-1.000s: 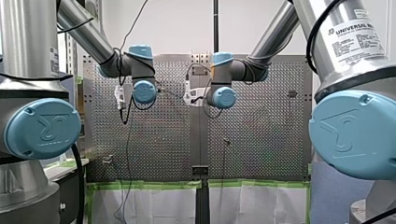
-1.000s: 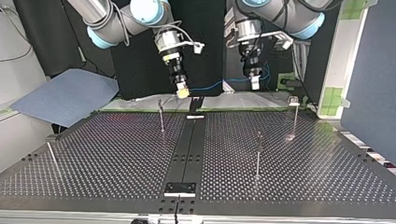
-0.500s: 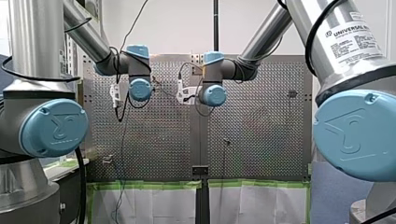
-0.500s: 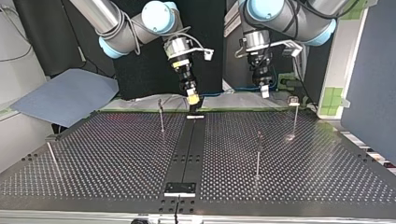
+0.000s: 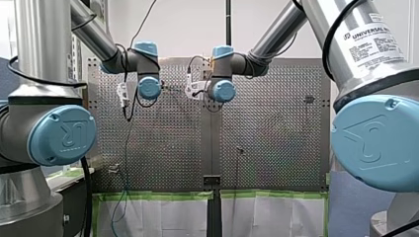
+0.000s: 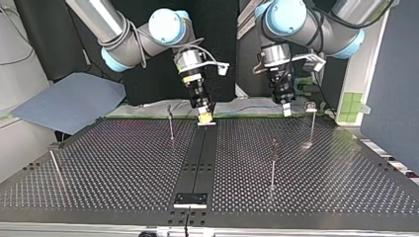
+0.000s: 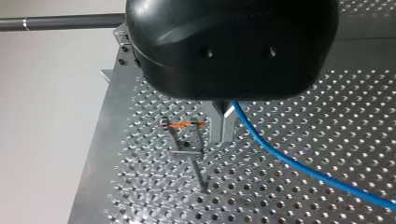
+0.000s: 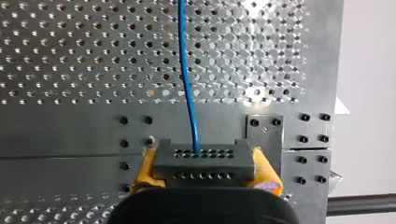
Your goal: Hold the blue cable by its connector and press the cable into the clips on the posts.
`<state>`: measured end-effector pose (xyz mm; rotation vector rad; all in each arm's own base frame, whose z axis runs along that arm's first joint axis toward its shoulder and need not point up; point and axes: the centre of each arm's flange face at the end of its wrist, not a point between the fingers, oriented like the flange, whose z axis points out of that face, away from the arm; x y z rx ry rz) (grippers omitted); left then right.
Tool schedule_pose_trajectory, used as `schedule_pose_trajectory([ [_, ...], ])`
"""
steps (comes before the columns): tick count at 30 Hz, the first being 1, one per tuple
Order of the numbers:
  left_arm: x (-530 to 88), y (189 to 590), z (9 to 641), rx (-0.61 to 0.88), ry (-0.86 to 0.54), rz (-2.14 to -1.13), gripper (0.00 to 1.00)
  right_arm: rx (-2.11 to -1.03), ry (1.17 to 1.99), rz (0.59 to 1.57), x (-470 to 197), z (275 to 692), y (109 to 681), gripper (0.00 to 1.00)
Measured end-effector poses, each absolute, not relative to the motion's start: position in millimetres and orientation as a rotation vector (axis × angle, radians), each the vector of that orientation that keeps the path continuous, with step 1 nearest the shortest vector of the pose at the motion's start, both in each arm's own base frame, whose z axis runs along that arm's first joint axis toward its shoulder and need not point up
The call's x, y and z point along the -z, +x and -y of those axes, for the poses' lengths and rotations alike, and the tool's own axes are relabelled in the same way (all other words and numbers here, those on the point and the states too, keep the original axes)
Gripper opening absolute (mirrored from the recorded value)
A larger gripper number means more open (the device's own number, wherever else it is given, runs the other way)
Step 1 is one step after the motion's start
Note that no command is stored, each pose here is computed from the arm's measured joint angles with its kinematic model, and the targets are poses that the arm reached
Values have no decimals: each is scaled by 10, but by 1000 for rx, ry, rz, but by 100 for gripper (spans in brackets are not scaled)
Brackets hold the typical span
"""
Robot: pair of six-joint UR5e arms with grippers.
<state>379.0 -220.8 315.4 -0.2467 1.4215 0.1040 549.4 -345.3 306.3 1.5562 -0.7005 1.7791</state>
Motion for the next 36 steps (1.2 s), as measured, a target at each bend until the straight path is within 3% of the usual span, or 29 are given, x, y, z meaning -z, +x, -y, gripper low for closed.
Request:
schedule_pose_trajectory([
  [36, -3337, 4340, 2097, -100, -244, -1408, 0, -1844, 1554, 749, -3136, 3943, 5877, 0],
])
